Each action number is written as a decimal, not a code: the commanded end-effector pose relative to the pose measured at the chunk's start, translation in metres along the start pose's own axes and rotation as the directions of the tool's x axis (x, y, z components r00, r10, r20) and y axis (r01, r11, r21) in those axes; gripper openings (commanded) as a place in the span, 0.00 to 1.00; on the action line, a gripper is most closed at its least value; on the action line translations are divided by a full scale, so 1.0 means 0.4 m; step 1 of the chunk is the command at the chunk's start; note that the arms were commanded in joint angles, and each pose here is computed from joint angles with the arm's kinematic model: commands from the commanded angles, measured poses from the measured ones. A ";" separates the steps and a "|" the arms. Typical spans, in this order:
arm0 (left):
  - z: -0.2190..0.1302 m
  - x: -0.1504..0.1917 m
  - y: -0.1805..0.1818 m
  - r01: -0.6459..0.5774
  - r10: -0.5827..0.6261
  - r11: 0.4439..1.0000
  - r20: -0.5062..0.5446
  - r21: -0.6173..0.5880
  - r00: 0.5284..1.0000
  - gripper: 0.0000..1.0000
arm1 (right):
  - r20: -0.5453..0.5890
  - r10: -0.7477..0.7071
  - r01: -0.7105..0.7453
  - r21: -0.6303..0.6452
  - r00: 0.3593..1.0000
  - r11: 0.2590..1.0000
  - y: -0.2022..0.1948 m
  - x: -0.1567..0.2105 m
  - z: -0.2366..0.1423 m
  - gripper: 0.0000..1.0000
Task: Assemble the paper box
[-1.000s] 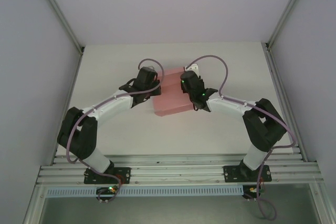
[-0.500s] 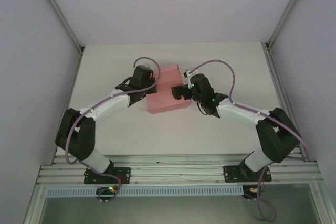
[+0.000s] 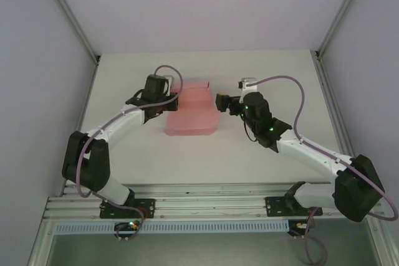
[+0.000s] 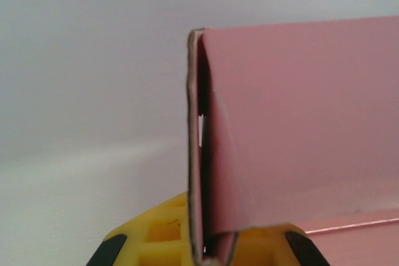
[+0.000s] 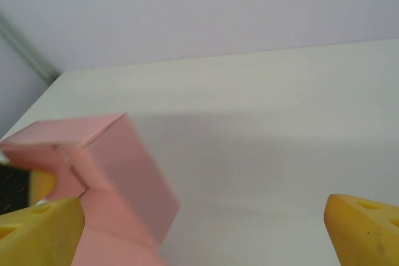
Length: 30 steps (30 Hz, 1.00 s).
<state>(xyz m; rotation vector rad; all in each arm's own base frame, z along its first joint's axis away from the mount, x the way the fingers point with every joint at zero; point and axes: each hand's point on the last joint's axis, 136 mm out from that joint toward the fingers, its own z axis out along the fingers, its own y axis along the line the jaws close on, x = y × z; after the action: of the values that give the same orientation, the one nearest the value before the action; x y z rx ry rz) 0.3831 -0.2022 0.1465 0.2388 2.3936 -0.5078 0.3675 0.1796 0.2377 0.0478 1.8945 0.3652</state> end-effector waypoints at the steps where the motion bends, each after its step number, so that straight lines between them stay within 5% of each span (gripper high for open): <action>1: -0.055 -0.003 -0.049 -0.184 0.198 0.962 -0.050 0.202 0.979 0.00 | -0.004 0.070 -0.068 0.168 0.998 0.983 -0.095 0.023 -0.025 0.99; 3: -0.088 0.009 -0.055 -0.286 0.310 0.929 -0.073 0.234 0.948 0.00 | -0.032 0.071 -0.063 0.208 0.997 0.976 -0.122 0.047 -0.033 1.00; 6: -0.142 0.055 -0.082 -0.483 0.531 0.828 -0.119 0.284 0.839 0.00 | -0.062 0.074 -0.054 0.277 0.995 0.959 -0.163 0.071 -0.044 0.99; 11: -0.168 0.103 -0.057 -0.811 0.812 0.564 -0.285 0.153 0.510 0.00 | -0.080 0.067 -0.040 0.294 0.995 0.955 -0.177 0.079 -0.049 0.99; 22: -0.102 0.131 -0.019 -0.966 0.805 0.179 -0.592 0.187 0.034 0.00 | -0.119 0.061 -0.017 0.344 0.991 0.939 -0.210 0.099 -0.057 1.00; 30: 0.039 0.170 -0.069 -0.942 0.779 0.110 -0.616 0.317 -0.116 0.00 | -0.136 0.062 -0.009 0.358 0.989 0.934 -0.223 0.109 -0.060 1.00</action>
<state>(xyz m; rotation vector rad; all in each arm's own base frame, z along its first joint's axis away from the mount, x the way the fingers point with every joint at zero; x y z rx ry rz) 0.3301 -0.2316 0.0975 2.0485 2.1397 0.6247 0.3445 0.1090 0.1763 0.2618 2.1035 0.0742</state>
